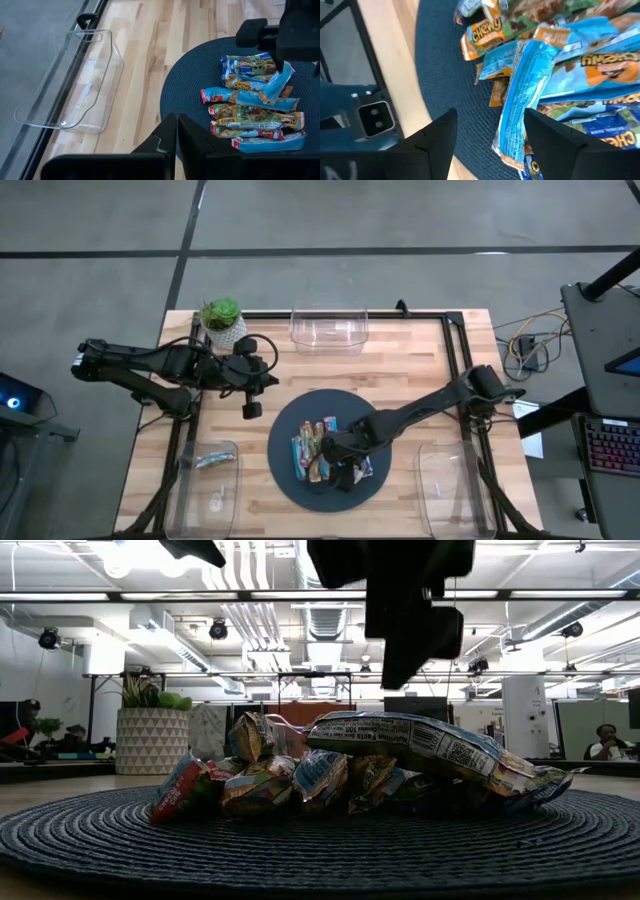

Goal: Pick and place Granola Bars by type
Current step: Put the yellow granola bar into the bottom right transparent bin

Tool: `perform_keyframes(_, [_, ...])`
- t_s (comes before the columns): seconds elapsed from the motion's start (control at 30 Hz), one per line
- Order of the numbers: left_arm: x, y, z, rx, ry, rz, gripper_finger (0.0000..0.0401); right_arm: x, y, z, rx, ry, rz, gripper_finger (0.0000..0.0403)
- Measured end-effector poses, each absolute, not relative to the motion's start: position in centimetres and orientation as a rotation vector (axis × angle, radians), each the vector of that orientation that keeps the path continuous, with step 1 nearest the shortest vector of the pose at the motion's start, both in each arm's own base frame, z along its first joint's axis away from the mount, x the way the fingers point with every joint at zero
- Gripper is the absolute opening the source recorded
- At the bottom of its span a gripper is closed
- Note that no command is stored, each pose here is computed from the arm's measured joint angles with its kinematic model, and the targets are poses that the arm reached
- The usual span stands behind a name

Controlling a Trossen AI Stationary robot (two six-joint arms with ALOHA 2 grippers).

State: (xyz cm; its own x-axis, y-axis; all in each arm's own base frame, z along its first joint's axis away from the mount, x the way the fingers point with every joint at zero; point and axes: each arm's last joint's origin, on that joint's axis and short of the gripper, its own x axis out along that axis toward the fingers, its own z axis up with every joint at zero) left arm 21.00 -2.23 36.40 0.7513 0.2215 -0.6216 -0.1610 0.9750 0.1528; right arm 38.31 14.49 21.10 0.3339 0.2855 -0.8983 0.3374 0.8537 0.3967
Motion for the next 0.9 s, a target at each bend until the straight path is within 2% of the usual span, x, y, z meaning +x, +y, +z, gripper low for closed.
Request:
perform_keyframes(0.67, [21.0, -2.2, 36.4, 0.094, 0.691, 0.208, 0.0, 38.7, 14.6, 16.5, 0.544, 1.385, -0.167, 0.0218])
perform_keyframes(0.77, [21.0, -2.2, 36.4, 0.096, 0.691, 0.208, 0.0, 38.5, 14.7, 16.3, 0.537, 1.402, -0.175, 0.0206])
perform_keyframes(0.9, [21.0, -2.2, 36.4, 0.097, 0.691, 0.207, 0.0, 38.5, 14.8, 16.2, 0.538, 1.405, -0.177, 0.0172])
